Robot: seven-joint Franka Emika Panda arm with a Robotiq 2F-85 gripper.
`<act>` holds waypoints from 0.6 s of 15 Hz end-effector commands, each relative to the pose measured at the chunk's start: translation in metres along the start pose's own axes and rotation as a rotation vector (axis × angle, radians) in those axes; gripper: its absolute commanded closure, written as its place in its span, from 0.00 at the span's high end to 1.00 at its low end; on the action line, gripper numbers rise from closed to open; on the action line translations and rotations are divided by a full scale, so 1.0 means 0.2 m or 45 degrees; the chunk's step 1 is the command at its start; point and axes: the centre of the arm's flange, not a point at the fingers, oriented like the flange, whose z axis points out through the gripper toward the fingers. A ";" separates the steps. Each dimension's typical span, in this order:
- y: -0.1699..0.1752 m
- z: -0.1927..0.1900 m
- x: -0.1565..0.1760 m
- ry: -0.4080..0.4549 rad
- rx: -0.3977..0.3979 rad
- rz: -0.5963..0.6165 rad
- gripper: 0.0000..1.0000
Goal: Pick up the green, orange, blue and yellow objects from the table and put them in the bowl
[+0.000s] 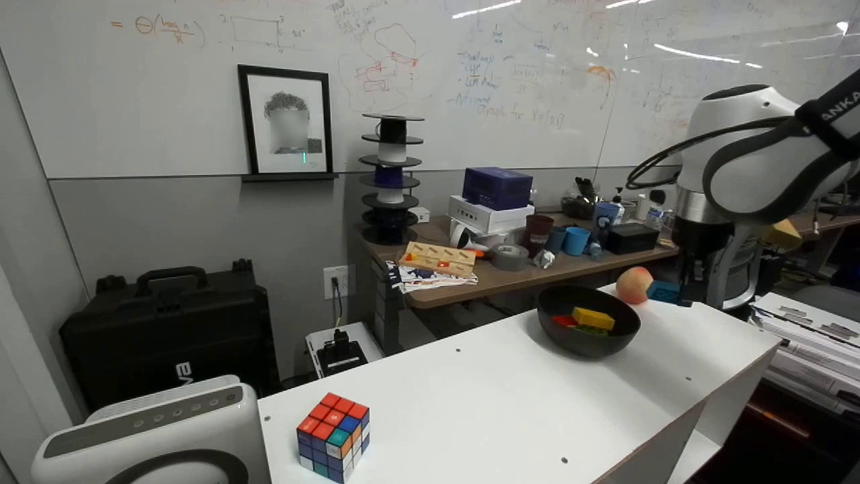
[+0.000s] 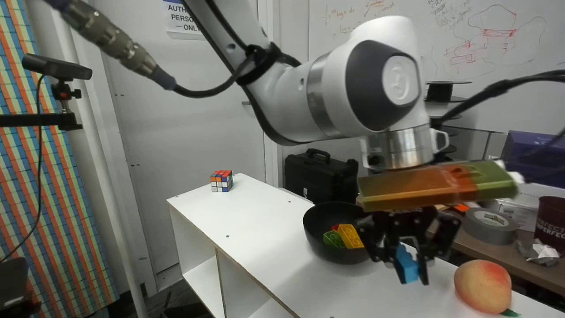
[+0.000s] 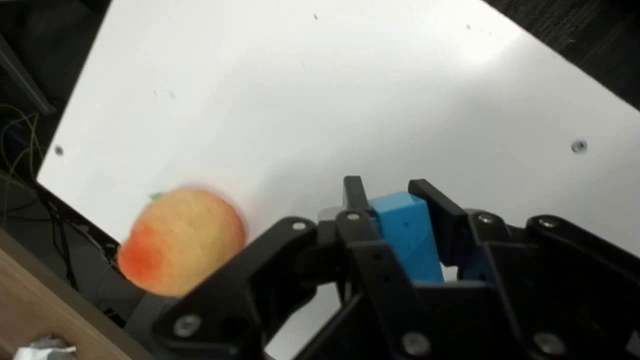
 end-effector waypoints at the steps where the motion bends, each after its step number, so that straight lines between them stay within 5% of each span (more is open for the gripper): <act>1: -0.27 -0.08 0.17 0.073 -0.112 -0.042 0.17; 9: -0.44 -0.08 0.37 0.198 -0.190 -0.013 0.13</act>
